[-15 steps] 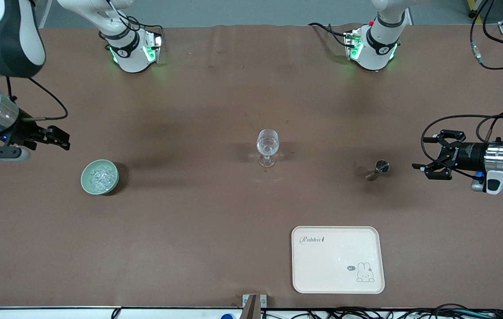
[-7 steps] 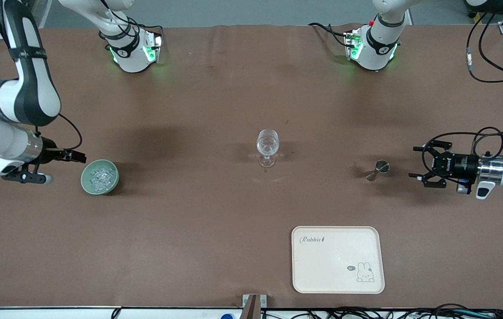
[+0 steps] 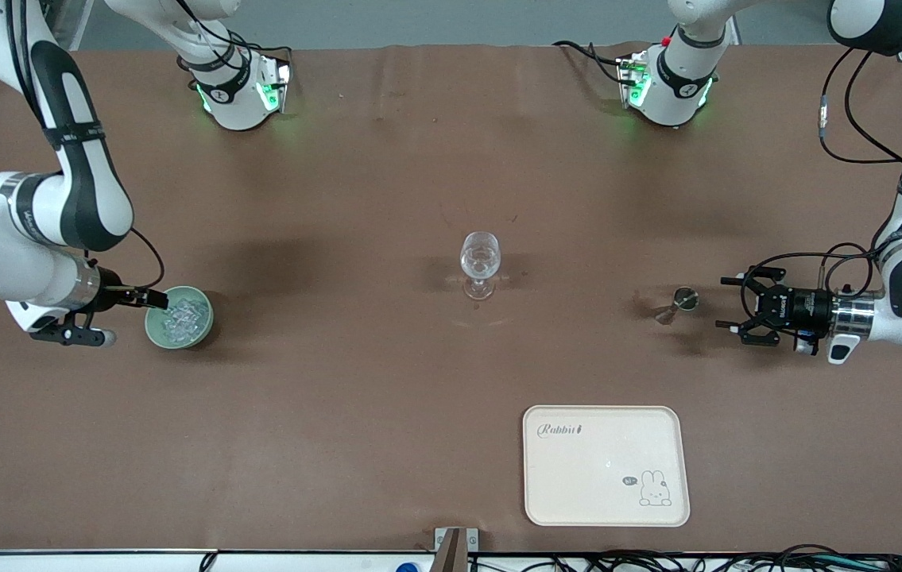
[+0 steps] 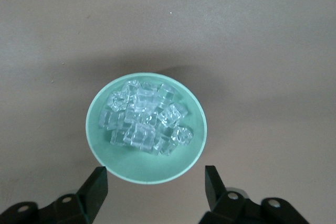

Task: Pour wine and add ice with both arms
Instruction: 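Grasp the metal jigger with the left gripper while the right gripper lowers to the bowl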

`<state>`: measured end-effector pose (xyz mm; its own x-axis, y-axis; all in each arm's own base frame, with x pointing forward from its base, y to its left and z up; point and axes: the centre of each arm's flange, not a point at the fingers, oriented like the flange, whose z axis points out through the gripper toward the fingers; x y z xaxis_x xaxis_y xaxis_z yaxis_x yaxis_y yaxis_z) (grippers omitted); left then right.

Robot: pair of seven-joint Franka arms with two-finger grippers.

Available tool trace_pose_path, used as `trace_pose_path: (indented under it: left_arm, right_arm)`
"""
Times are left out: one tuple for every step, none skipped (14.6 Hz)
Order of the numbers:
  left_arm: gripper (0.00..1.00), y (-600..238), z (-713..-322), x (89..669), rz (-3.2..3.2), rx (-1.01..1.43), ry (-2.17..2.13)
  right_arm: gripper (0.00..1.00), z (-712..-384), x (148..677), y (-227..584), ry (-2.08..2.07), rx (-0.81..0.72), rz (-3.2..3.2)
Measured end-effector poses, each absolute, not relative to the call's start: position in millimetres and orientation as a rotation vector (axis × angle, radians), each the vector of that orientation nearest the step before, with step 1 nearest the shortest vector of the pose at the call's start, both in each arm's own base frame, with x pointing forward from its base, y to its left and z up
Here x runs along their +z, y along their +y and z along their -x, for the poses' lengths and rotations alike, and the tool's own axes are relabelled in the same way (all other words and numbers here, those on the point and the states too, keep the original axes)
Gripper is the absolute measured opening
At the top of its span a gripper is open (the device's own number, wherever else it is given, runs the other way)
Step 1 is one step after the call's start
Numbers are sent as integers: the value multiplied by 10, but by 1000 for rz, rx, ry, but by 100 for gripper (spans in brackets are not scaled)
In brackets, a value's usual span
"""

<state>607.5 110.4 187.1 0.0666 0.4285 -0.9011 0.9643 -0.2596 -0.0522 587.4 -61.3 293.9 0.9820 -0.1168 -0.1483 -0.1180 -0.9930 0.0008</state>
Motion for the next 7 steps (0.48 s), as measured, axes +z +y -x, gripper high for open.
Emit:
trace_pose_path:
  left_arm:
    - [89, 1096, -6073, 1819, -1757, -1150, 1381]
    - [88, 1084, -6068, 1758, -1762, -1145, 1367]
    - [88, 1072, -6061, 1695, -1767, -1142, 1355]
    - [86, 1059, -6052, 1622, -1768, -1140, 1343]
    - [86, 1047, -6040, 1548, -1764, -1140, 1332]
    - [84, 1037, -6025, 1476, -1760, -1141, 1317]
    - [81, 1026, -6008, 1406, -1758, -1143, 1302]
  right_arm:
    - [80, -5875, 2873, -613, 185, 243, 3119]
    - [77, -5873, 2831, -608, 184, 252, 3118]
    - [77, -5870, 2797, -600, 184, 251, 3117]
    - [75, -5866, 2760, -587, 187, 236, 3114]
    - [75, -5855, 2719, -576, 189, 215, 3113]
    - [75, -5833, 2668, -568, 188, 198, 3115]
    - [75, -5806, 2616, -562, 188, 193, 3116]
